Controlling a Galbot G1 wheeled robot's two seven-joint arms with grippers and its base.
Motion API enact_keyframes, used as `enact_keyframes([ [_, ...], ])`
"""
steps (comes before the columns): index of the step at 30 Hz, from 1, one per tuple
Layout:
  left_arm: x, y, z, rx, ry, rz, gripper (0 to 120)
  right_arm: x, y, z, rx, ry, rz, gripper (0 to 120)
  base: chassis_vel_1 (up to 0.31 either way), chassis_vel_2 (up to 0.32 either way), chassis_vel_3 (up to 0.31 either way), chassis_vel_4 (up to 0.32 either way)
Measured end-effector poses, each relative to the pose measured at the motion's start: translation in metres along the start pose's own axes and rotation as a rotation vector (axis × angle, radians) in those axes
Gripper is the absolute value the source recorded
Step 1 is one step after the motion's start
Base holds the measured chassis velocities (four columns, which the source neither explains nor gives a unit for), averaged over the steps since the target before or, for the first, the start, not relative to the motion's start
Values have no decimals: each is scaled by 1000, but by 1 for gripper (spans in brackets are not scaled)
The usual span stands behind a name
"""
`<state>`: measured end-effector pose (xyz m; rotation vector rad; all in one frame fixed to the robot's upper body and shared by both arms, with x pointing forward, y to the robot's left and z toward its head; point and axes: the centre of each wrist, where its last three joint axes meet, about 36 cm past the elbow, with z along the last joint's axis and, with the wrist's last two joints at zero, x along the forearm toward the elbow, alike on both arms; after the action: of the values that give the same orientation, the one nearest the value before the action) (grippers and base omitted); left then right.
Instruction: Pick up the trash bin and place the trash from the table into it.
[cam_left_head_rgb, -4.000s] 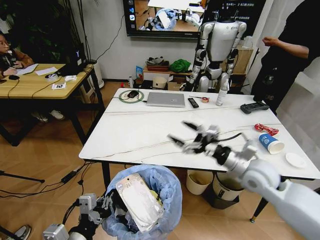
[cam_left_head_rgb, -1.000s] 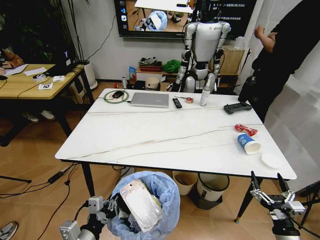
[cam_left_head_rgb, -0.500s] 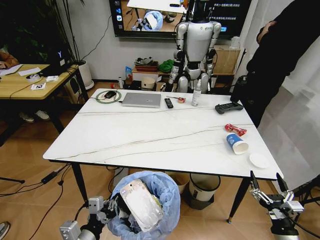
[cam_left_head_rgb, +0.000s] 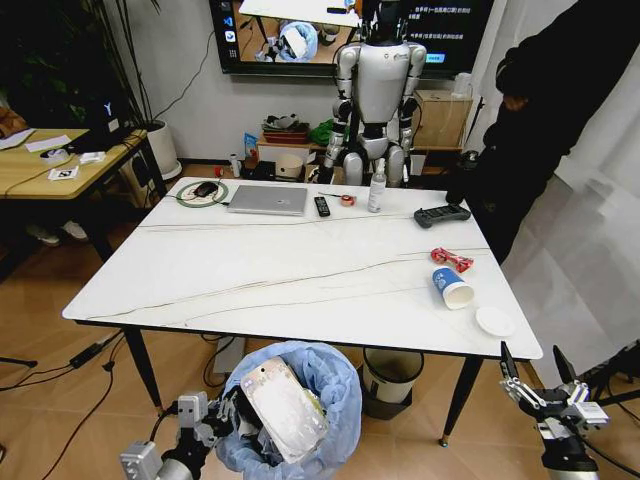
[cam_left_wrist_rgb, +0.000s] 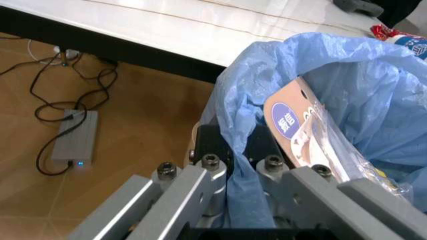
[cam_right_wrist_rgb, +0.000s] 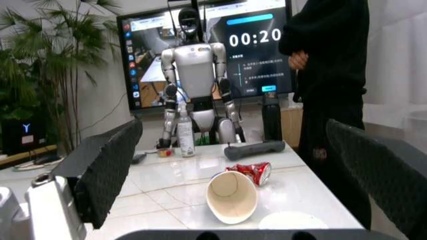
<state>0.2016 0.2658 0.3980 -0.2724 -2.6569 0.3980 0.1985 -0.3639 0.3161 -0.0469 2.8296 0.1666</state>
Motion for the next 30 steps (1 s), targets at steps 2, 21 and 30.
enact_keyframes([
  [2,0,0,0,0,-1,0,0,0,-1,-1,2,-1,-1,100,0,0,0,0],
  [21,6,-2,-1,2,0,-7,0,-43,-6,-58,40,83,26,100,0,0,0,0],
  [30,12,-5,-5,9,-16,-22,0,-95,-32,-66,-17,224,-49,100,0,0,0,0],
])
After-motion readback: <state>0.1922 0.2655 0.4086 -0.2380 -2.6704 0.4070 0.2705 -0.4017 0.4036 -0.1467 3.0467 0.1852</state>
